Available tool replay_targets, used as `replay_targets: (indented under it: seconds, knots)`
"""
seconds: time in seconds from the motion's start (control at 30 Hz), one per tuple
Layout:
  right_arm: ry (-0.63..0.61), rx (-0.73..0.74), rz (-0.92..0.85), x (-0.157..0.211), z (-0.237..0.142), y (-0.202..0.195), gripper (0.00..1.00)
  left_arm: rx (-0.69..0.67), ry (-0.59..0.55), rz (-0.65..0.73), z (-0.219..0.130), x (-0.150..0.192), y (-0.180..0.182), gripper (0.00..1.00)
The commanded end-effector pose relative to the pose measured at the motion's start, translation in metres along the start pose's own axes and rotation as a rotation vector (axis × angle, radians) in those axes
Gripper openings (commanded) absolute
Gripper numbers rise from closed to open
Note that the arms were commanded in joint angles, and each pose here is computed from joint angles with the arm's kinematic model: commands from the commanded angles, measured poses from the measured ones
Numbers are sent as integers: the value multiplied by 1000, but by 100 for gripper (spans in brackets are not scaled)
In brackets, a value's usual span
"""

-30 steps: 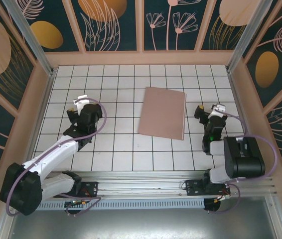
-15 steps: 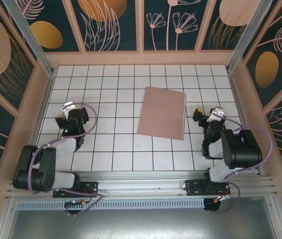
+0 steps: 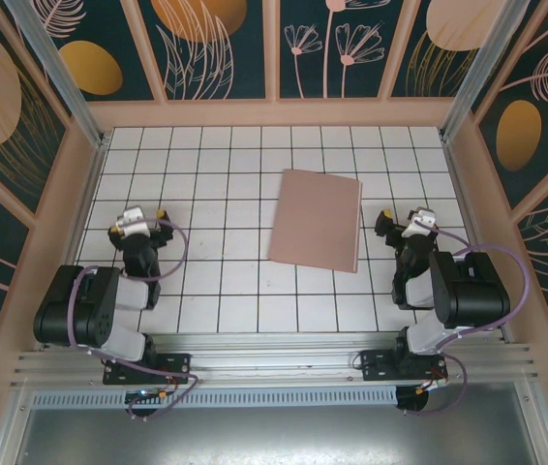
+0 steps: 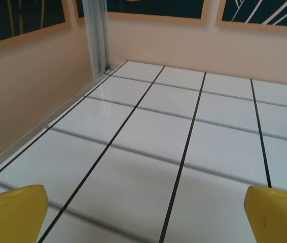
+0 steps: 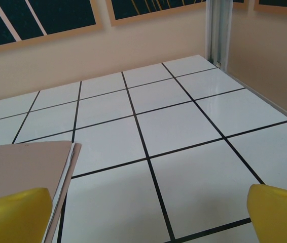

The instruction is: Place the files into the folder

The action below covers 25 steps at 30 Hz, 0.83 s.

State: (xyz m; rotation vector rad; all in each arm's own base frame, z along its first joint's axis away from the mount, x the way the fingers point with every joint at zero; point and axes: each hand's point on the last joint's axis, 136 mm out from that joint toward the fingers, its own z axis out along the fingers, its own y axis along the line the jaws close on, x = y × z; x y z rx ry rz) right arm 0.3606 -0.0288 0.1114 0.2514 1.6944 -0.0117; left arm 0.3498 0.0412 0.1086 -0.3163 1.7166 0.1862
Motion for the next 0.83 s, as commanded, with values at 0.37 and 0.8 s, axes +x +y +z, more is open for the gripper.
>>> replay_targets:
  seconds: [0.37,0.8]
  knots:
    - [-72,10,-7,-19,3,1,99,26,-97,-29,11,-32,-7,99]
    - [-80,-13,-23,-20,0,6,99,26,-98,-29,11,-32,-7,99]
